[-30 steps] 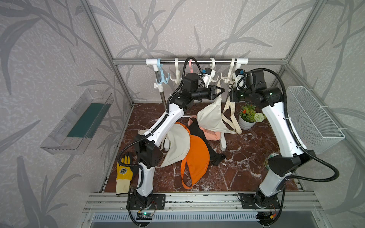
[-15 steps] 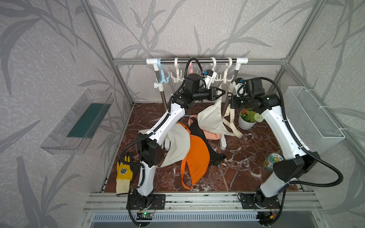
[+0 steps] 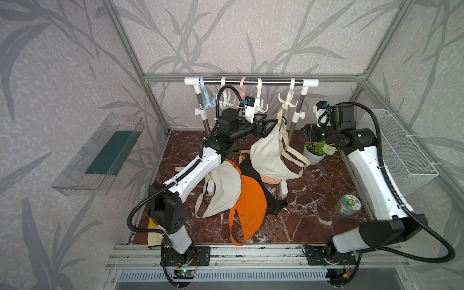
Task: Hang the bag on a hook
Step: Hang the bag on the hook, then adjust the bag at the bag.
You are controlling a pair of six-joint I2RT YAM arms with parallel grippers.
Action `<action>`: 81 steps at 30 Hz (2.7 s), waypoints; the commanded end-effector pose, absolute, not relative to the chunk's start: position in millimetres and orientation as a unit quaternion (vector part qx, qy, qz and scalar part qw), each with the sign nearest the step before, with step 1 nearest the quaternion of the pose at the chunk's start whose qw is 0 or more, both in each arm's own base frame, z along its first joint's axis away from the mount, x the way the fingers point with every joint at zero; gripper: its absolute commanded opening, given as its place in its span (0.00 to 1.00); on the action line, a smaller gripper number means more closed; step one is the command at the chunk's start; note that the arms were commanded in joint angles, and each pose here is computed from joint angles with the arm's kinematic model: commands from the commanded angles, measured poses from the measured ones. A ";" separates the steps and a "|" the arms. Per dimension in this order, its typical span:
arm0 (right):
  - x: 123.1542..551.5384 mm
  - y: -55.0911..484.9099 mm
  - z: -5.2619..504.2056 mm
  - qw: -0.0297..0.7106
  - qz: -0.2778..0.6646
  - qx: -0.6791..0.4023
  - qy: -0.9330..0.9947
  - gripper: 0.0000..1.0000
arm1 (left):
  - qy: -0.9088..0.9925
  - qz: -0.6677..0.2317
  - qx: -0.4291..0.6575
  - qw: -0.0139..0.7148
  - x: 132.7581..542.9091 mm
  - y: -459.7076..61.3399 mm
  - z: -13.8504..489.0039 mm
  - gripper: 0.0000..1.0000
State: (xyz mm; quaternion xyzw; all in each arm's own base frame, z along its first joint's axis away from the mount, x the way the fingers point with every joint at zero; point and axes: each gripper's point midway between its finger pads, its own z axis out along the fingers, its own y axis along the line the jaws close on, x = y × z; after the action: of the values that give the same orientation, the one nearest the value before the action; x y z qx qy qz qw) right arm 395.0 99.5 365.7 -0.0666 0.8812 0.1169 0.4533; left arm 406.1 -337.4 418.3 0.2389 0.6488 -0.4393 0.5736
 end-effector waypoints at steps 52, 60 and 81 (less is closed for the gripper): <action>393.4 154.5 340.1 0.493 0.119 -0.131 0.852 0.90 | 0.388 -0.430 0.422 0.697 340.8 -311.6 452.7 1.00; 391.1 149.5 334.1 0.490 0.119 -0.126 0.854 0.92 | 0.387 -0.455 0.413 0.688 335.5 -302.8 438.5 0.99; 367.3 138.3 326.6 0.488 0.117 -0.144 0.853 0.92 | 0.407 -0.314 0.403 0.757 337.9 -275.7 406.9 0.99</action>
State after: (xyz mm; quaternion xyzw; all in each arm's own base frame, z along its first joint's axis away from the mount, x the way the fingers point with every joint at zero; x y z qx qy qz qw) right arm 378.0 142.3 311.6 -0.1369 0.8651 0.1163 0.4683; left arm 336.3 -291.6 391.8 0.4205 0.4210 -0.3662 0.7154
